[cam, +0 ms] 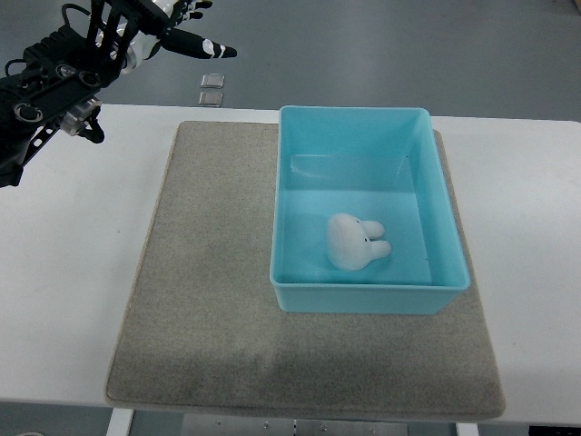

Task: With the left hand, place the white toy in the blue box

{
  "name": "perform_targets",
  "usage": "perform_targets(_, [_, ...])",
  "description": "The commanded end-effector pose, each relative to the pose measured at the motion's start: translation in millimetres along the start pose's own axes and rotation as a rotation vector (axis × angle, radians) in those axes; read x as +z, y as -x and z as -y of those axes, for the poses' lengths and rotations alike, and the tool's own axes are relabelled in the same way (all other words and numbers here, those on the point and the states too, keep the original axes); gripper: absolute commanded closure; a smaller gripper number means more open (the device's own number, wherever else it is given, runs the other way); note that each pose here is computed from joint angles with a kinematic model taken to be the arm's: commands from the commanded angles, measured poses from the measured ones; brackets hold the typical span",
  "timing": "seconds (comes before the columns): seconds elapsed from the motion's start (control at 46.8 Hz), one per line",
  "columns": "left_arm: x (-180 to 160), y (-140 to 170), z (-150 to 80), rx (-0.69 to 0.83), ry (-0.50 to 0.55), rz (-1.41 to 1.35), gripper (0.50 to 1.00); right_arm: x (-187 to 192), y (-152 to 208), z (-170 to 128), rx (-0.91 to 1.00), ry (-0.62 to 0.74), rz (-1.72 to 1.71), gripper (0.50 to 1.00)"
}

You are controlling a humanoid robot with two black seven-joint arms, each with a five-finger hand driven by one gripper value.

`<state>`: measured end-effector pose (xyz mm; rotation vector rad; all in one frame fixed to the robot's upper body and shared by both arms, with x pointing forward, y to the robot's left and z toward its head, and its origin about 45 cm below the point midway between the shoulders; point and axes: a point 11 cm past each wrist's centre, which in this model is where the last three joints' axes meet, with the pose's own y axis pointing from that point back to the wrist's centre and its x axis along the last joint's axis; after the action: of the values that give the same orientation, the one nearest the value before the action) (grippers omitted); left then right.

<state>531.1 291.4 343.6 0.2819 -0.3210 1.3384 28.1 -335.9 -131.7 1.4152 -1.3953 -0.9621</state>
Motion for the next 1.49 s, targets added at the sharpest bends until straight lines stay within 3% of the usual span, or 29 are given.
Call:
perform_targets(0.0, [-6.0, -16.2, -0.8, 0.088, -0.026, -0.127, 0.540, -0.1, 0.0, 0.0, 0.000, 0.000, 0.000, 0.564])
perform_targets(0.149, [-14.3, -16.8, 1.7, 0.184, -0.082, -0.310, 0.542, -0.1, 0.0, 0.0, 0.000, 0.000, 0.000, 0.564])
perform_targets(0.342, [-12.8, -12.4, 4.3, 0.219, -0.078, -0.544, 0.540, -0.1, 0.0, 0.0, 0.000, 0.000, 0.000, 0.564])
perform_targets(0.641, [-30.1, 23.9, 7.2, 0.126, -0.064, -0.722, 0.540, -0.1, 0.0, 0.0, 0.000, 0.000, 0.000, 0.564])
perform_targets(0.897, [-43.7, 32.3, 0.4, -0.026, 0.046, -0.883, 0.538, -0.1, 0.0, 0.0, 0.000, 0.000, 0.000, 0.564])
perform_targets(1.025, [-46.6, 29.1, -2.5, -0.001, 0.086, -0.905, 0.538, 0.1, 0.0, 0.0, 0.000, 0.001, 0.000, 0.564])
perform_targets(1.473, [-62.2, 32.4, -7.1, 0.023, 0.053, -0.901, 0.536, -0.1, 0.0, 0.0, 0.000, 0.000, 0.000, 0.564])
